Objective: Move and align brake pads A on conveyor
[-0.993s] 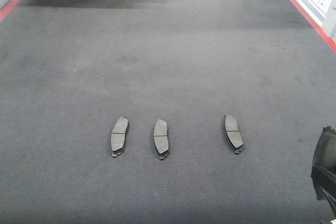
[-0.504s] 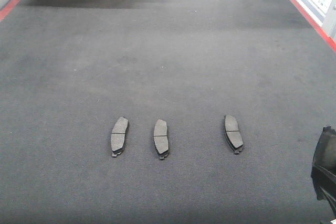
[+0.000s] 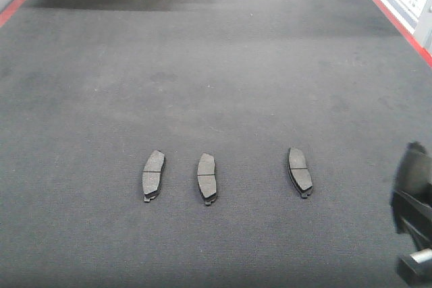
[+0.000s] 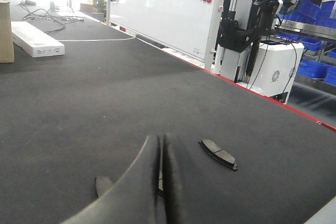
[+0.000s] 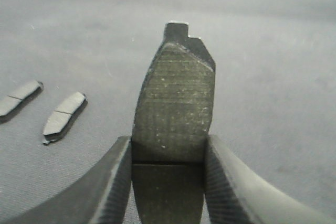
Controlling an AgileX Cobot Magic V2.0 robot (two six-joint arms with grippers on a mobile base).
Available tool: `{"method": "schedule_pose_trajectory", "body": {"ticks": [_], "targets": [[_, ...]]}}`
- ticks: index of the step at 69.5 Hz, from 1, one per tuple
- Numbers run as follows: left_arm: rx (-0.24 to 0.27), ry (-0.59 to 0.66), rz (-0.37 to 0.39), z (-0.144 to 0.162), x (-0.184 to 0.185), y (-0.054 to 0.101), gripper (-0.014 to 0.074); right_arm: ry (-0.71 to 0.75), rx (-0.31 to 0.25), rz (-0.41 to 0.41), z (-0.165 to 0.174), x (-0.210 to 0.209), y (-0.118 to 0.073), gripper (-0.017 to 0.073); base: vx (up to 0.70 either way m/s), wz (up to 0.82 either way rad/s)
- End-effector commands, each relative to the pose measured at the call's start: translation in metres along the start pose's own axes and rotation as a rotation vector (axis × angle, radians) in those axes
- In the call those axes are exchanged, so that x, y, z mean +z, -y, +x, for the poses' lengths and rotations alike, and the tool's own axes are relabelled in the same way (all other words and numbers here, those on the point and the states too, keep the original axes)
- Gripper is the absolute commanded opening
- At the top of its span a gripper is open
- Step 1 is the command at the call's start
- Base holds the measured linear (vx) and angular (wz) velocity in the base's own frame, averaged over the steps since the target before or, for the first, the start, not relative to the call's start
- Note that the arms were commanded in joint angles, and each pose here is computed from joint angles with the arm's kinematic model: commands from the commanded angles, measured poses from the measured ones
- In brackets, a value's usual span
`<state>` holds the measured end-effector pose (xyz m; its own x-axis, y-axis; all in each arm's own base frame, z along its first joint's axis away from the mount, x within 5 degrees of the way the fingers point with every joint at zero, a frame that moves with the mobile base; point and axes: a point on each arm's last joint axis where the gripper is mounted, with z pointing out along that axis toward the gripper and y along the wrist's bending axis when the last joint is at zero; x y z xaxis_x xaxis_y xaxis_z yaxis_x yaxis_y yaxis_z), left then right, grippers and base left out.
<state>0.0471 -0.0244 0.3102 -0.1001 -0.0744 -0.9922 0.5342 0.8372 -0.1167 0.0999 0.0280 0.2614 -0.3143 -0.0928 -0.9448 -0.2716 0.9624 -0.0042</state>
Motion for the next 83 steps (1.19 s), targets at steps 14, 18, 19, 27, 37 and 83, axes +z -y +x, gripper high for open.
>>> {"method": "schedule_pose_trajectory", "body": {"ticks": [14,18,19,27,37,83], "targets": [[-0.001,0.077,0.036,-0.013,-0.001,0.004,-0.0006,-0.056,0.039,0.002,-0.045,0.059,0.001,0.0006,0.00,0.00],[-0.001,0.077,0.036,-0.013,-0.001,0.004,-0.0006,-0.088,0.062,-0.001,-0.053,0.076,0.000,0.0006,0.00,0.00],[-0.001,0.077,0.036,-0.013,-0.001,0.004,-0.0006,-0.096,0.068,-0.001,-0.055,0.080,0.000,0.0006,0.00,0.00],[-0.001,0.077,0.036,-0.013,-0.001,0.004,-0.0006,-0.167,0.103,-0.002,-0.063,0.112,0.000,0.0006,0.00,0.00],[-0.001,0.077,0.036,-0.013,-0.001,0.004,-0.0006,-0.249,0.194,-0.002,-0.063,0.152,-0.001,0.0006,0.00,0.00],[-0.001,0.077,0.036,-0.013,-0.001,0.004,-0.0006,-0.591,0.238,-0.157,-0.055,0.256,-0.047,0.0022,0.00,0.00]]}}
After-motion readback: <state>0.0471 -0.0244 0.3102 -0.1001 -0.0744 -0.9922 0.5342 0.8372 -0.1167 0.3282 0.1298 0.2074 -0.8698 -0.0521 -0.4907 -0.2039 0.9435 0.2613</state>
